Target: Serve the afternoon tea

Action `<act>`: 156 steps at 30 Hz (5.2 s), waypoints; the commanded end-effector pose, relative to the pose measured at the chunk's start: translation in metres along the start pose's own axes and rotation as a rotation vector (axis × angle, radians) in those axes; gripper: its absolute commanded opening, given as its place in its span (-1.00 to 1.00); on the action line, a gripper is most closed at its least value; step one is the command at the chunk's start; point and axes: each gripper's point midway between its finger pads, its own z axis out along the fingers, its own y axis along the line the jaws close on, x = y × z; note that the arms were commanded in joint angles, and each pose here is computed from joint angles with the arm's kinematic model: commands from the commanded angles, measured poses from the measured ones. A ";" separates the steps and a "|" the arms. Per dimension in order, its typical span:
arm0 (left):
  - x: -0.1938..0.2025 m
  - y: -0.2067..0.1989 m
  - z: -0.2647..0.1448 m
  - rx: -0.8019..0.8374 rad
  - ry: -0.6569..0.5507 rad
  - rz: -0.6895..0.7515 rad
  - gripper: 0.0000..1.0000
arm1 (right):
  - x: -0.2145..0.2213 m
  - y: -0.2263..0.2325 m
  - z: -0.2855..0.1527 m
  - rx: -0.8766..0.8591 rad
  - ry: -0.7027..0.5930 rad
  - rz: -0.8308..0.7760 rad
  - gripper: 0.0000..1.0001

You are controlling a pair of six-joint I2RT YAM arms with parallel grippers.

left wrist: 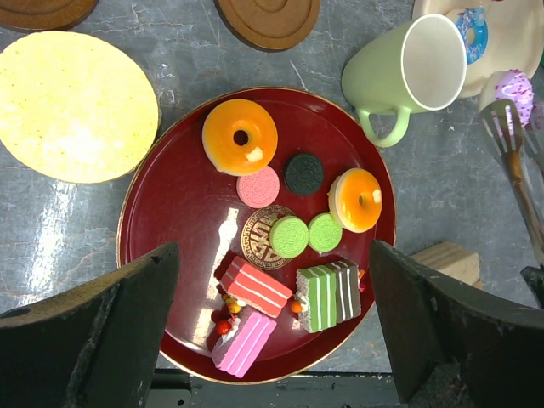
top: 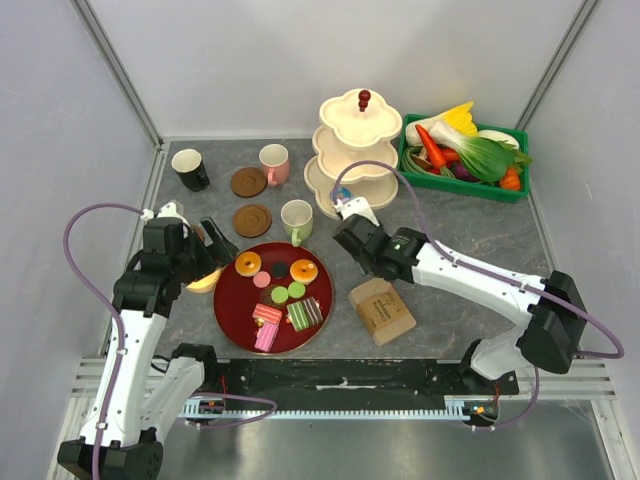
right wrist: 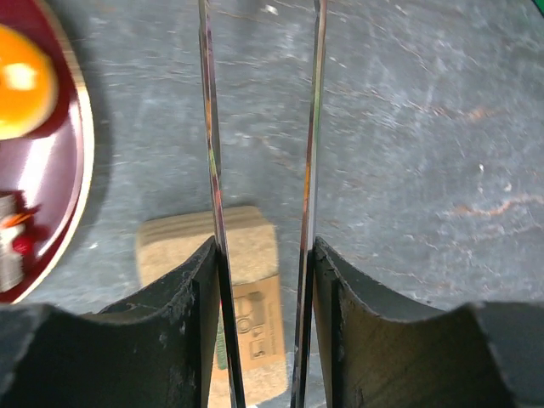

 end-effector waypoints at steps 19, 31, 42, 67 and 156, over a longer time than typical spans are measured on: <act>-0.006 0.001 0.006 -0.011 -0.014 0.019 0.95 | -0.023 -0.071 0.077 0.166 -0.003 0.188 -0.03; -0.008 0.003 0.006 -0.021 -0.020 0.018 0.95 | -0.033 -0.077 0.114 0.199 -0.021 0.184 -0.03; -0.008 0.003 0.007 -0.023 -0.018 0.021 0.96 | -0.037 -0.078 0.123 0.200 -0.021 0.183 0.14; -0.008 0.000 0.003 -0.005 -0.027 0.020 0.95 | 0.008 -0.067 0.015 0.026 -0.003 0.227 0.17; -0.012 -0.001 -0.015 0.005 -0.062 0.013 0.96 | -0.076 0.044 -0.066 -0.057 -0.284 -0.009 -0.02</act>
